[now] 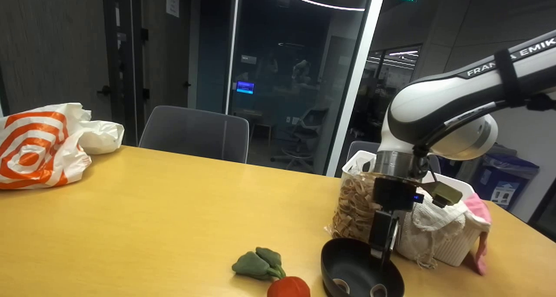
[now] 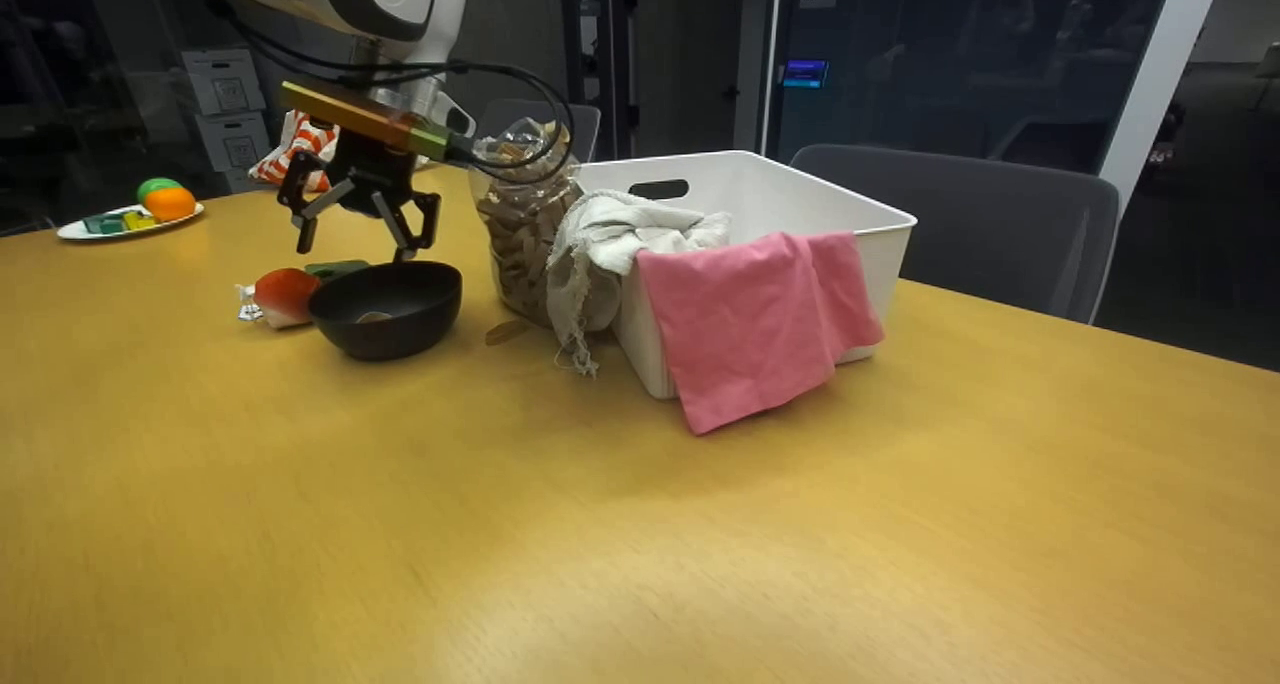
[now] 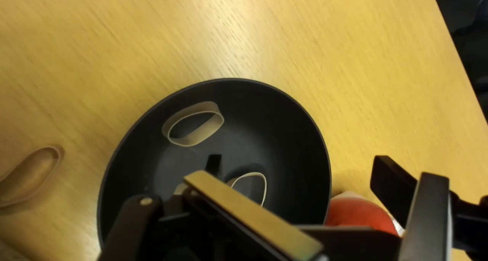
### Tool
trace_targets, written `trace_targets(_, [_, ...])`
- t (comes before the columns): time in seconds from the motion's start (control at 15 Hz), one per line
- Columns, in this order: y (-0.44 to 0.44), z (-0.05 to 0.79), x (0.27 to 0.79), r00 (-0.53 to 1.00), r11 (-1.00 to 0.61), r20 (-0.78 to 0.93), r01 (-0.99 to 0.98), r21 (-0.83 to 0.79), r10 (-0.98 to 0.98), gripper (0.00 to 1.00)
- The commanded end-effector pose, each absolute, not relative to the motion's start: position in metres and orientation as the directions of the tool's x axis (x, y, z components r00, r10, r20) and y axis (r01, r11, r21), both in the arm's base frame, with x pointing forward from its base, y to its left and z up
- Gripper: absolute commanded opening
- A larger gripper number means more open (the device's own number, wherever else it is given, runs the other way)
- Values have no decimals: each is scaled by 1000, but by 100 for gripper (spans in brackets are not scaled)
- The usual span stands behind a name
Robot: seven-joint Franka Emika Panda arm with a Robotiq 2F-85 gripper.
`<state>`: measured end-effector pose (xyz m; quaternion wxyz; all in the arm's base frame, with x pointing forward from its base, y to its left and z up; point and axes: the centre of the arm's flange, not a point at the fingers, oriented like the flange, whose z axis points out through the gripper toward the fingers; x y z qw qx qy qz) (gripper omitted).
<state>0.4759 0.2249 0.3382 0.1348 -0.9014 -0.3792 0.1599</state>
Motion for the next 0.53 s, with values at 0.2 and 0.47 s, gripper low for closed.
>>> trace_targets(0.2, [226,334,475,657,-672,-190,637,-376,729,100])
trace_targets(0.47, [226,322,463,654,-666,-189,631,-397,732,100])
